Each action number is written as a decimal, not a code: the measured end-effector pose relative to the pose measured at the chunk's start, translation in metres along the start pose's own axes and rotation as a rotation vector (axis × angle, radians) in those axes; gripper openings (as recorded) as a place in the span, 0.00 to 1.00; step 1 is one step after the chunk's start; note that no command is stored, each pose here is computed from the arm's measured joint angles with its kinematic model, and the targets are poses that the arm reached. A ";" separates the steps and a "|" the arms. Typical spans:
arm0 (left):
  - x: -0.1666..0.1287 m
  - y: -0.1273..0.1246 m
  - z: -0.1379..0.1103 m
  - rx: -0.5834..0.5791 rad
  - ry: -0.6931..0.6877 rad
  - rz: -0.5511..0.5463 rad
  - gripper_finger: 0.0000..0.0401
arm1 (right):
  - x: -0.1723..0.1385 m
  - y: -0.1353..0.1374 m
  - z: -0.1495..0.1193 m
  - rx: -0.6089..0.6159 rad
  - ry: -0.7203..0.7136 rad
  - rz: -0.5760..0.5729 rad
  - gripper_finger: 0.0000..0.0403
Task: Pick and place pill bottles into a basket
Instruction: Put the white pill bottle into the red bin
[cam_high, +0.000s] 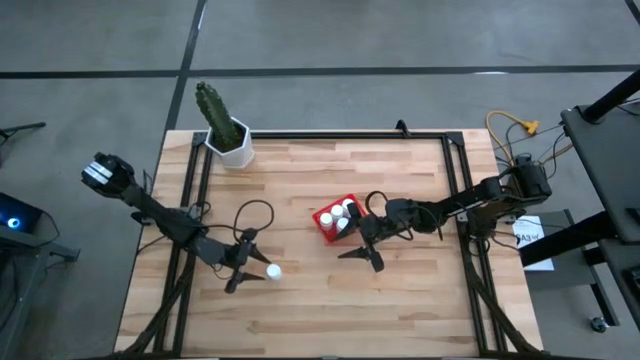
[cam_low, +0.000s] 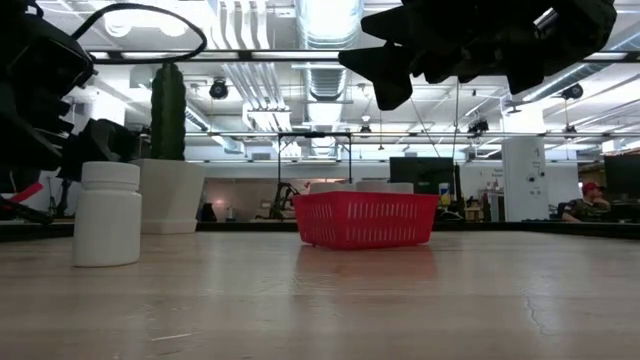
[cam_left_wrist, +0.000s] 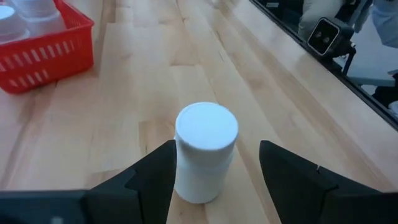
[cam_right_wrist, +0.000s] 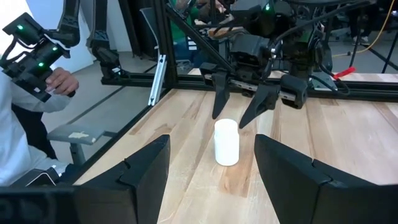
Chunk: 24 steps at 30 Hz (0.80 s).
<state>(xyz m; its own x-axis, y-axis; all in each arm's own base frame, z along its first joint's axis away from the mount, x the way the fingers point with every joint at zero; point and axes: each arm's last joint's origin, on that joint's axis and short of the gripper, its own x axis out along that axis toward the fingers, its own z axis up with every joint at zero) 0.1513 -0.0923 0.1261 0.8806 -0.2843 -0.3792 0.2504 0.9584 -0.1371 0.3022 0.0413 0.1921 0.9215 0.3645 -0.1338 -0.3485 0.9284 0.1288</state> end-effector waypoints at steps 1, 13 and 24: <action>0.001 0.000 0.000 0.002 -0.003 -0.001 0.53 | 0.000 0.000 0.000 0.000 0.000 0.000 0.56; 0.009 0.001 -0.007 -0.013 0.019 0.048 0.53 | 0.000 0.000 0.000 0.003 0.000 0.000 0.56; 0.011 0.000 -0.006 -0.017 -0.012 0.055 0.53 | 0.000 0.000 0.000 0.003 0.000 0.000 0.56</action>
<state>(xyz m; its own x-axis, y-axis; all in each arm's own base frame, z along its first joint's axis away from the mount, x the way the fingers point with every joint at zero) 0.1590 -0.0956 0.1161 0.8975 -0.2304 -0.3760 0.1944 0.9721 -0.1316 0.3022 0.0413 0.1921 0.9217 0.3642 -0.1338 -0.3477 0.9283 0.1314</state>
